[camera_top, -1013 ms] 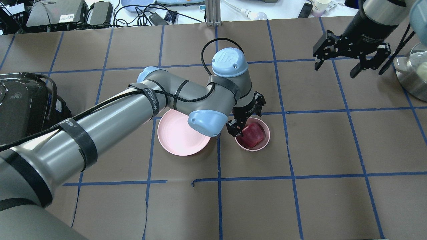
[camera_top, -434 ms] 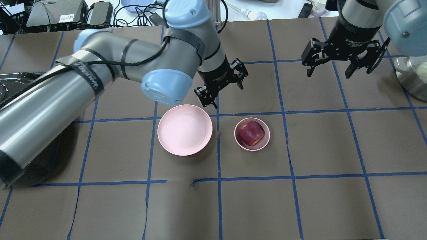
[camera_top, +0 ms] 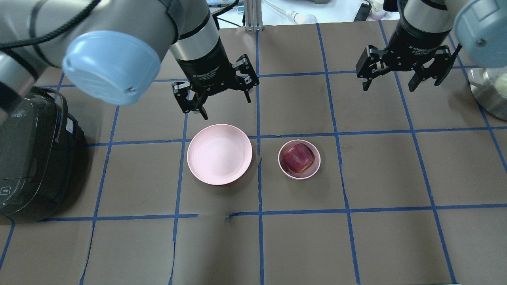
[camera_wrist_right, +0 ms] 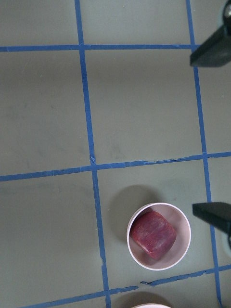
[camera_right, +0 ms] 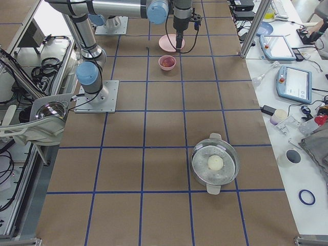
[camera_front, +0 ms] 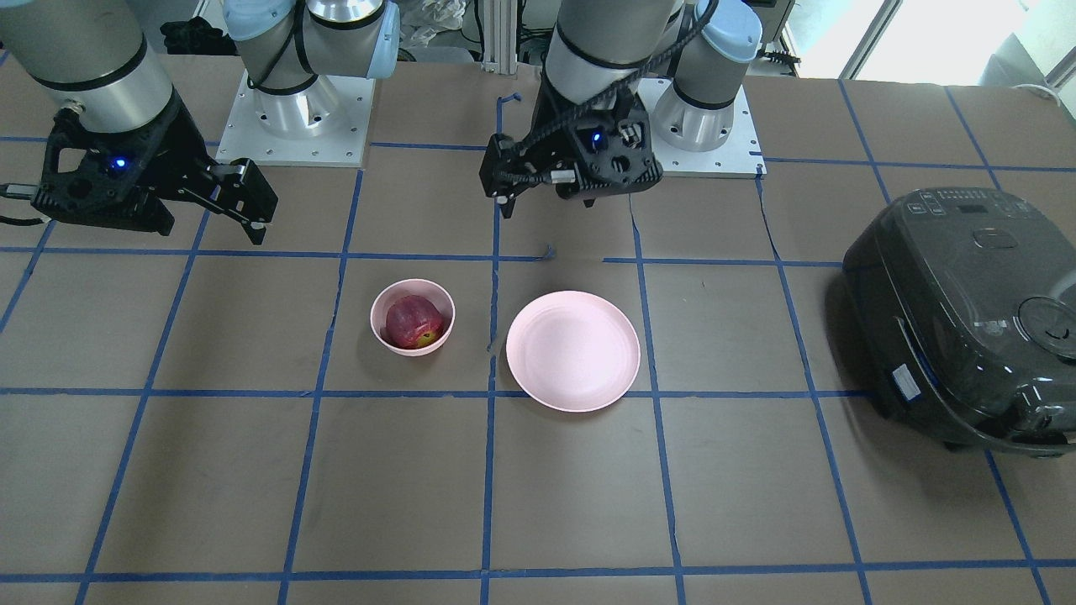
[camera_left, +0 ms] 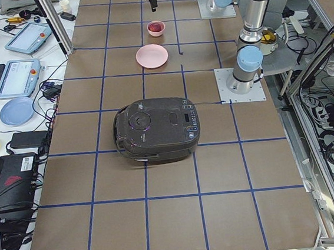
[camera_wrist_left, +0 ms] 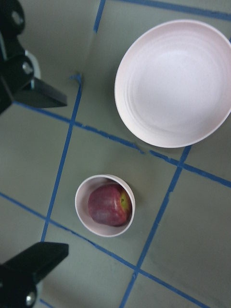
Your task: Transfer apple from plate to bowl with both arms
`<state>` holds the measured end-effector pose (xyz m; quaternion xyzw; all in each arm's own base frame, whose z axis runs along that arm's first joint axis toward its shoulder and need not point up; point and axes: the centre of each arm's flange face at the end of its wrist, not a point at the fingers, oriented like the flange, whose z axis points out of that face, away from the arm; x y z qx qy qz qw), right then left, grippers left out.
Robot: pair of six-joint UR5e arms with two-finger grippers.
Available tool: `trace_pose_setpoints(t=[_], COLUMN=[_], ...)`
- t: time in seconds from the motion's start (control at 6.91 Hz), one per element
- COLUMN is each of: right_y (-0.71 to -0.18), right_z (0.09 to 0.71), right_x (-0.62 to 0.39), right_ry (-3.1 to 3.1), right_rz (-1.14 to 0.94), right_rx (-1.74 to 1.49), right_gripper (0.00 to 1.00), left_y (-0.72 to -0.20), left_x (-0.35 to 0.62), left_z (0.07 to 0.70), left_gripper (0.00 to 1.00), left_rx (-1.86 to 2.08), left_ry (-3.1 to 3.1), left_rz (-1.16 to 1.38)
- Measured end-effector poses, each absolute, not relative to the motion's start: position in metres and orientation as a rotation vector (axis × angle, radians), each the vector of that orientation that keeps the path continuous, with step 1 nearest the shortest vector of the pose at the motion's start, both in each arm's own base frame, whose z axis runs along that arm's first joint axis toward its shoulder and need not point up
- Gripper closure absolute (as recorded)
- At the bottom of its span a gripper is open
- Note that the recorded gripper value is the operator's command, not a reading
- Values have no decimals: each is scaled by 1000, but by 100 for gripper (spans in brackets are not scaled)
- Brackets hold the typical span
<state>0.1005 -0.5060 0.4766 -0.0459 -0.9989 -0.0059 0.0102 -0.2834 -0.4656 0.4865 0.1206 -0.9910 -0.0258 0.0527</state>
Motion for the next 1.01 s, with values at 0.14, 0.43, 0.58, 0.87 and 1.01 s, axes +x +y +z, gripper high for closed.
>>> trace_pose_setpoints(t=[0.14, 0.43, 0.58, 0.87, 1.01], right_y=[-504, -499, -498, -498, -498], right_z=[480, 488, 490, 490, 490], right_x=[101, 101, 102, 102, 102], right_ry=[-3120, -3122, -3122, -3121, -3122], right_rz=[-6, 24, 30, 33, 33], right_rx=[-148, -151, -151, -151, -151], right_gripper=[0, 0, 0, 0, 0], left_y=[-461, -483, -489, -493, -493], left_x=[-263, -200, -177, -161, -157], left_z=[497, 508, 513, 517, 518], left_gripper=[0, 0, 0, 0, 0], left_rx=[244, 90, 70, 61, 50], left_ry=[-3048, -3056, -3057, -3069, -3090], left_rz=[-60, -10, 16, 54, 70])
